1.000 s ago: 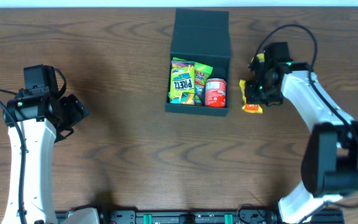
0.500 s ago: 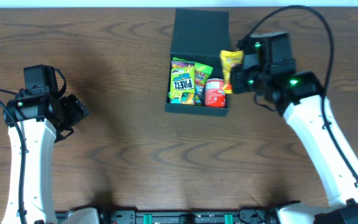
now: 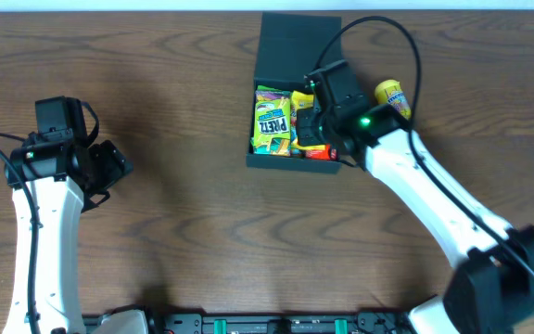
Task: Pack container
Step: 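Carry the packet with the right gripper and lower it into the box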
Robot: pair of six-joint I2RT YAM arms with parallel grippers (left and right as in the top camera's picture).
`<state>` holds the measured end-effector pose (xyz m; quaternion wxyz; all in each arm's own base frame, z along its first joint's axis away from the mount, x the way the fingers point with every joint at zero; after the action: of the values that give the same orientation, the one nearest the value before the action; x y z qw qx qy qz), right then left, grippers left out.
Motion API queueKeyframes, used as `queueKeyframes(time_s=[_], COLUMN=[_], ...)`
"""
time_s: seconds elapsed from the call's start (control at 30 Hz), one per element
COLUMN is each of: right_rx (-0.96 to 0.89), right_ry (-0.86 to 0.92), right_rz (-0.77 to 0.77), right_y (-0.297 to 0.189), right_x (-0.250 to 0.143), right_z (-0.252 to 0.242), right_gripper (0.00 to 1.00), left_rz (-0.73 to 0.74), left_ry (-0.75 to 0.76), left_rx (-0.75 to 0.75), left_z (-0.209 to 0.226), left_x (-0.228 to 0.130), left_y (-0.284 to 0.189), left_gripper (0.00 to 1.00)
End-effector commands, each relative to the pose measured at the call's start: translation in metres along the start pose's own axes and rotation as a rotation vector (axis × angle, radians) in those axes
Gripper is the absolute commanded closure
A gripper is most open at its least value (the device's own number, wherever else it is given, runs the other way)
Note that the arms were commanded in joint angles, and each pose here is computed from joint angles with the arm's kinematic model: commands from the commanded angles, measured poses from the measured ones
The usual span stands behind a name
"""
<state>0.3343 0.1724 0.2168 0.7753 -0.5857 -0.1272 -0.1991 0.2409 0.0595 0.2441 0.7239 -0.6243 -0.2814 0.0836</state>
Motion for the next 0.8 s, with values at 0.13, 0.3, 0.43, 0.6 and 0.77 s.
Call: queueKeyframes(time_s=[0.13, 0.3, 0.43, 0.6, 0.77], right_rx=[-0.088, -0.088, -0.082, -0.094, -0.158], right_ry=[0.045, 0.049, 0.058, 0.034, 0.014], right_rz=[0.077, 0.152, 0.168, 0.149, 0.094], right_y=[0.045, 0.069, 0.075, 0.076, 0.074], right_x=[-0.009, -0.02, -0.025, -0.028, -0.026], right_z=[-0.005, -0.006, -0.002, 0.004, 0.004], right_gripper=[0.99, 0.99, 0.98, 0.81, 0.78], left_rz=[0.013, 0.013, 0.013, 0.013, 0.013], left_ry=[0.003, 0.003, 0.003, 0.003, 0.003], left_rx=[-0.002, -0.002, -0.002, -0.002, -0.002], left_z=[0.0, 0.0, 0.0, 0.0, 0.0], left_x=[0.001, 0.001, 0.001, 0.001, 0.001], left_y=[0.002, 0.002, 0.002, 0.002, 0.002], left_gripper=[0.05, 0.05, 0.05, 0.05, 0.05])
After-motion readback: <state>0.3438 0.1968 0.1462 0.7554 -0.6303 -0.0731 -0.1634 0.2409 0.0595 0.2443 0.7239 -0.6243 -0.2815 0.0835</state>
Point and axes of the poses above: each gripper's point midway between its finger pads, its own y axis out along the fingers, its own z axis along the line the jaws close on, x = y × z, the point moved 10 cm from there along -y, back along the fingers, and after that the axes turned 10 degrees about y, right-handed, at the moved point
